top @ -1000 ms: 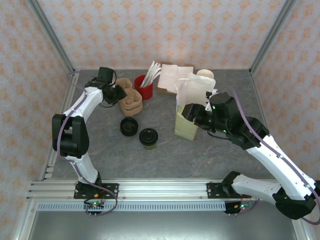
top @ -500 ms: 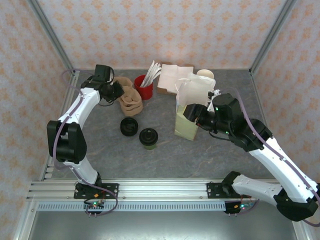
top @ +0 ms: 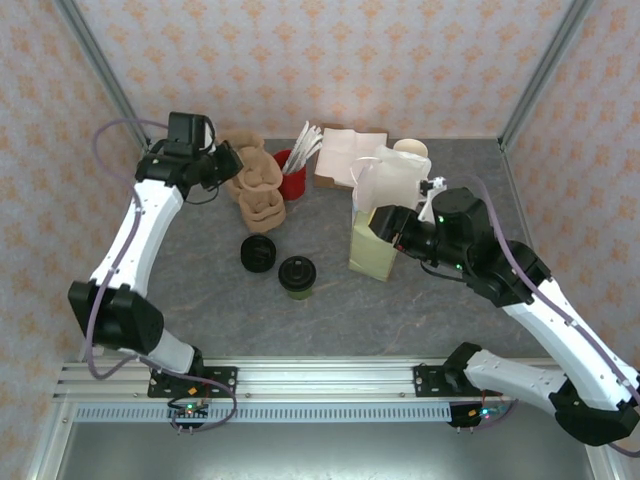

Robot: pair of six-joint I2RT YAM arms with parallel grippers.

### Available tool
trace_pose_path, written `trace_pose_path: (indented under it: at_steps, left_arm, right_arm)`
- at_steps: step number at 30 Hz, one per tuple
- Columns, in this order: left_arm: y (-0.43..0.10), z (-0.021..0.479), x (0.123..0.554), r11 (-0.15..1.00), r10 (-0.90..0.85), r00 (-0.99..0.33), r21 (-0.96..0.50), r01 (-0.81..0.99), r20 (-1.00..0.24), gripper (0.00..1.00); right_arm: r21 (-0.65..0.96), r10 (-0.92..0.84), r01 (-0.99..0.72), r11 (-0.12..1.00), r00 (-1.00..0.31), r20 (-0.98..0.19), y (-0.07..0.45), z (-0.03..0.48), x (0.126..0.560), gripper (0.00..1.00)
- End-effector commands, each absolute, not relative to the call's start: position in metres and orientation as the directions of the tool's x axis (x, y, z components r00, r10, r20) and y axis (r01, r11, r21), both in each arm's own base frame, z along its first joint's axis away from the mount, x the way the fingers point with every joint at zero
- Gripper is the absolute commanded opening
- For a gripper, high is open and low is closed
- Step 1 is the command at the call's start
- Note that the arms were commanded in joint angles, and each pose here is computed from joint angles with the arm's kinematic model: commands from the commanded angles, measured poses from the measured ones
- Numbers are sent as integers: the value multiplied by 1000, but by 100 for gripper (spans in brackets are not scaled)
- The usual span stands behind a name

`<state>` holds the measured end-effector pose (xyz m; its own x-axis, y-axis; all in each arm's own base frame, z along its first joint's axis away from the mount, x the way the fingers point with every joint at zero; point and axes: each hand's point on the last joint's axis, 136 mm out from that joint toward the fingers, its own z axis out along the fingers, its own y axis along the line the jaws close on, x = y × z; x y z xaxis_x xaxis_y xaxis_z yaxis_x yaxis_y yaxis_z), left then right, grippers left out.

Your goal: Pack the takeout coffee

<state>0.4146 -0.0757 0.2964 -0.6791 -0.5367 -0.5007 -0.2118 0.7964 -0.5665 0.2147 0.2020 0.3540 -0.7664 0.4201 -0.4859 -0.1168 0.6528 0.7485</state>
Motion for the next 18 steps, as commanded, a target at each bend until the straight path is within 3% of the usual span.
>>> trace_pose_path:
  at_steps: [1,9,18]
  left_arm:
    - [-96,347,371,806,-476,-681,-586,-85,-556,8]
    - [-151,414,305,685,-421,-678,-701,198,-603,8]
    - [-196,453,255,525,-371,-663,-736,428,-650,9]
  right_arm:
    - [761,427,-253,597,-703,-569,203,392,213,51]
    - [737,378,-488,467,-643,-665,225,441,203,52]
    - [730,300,-600,327,-667,-682,259,466,194,52]
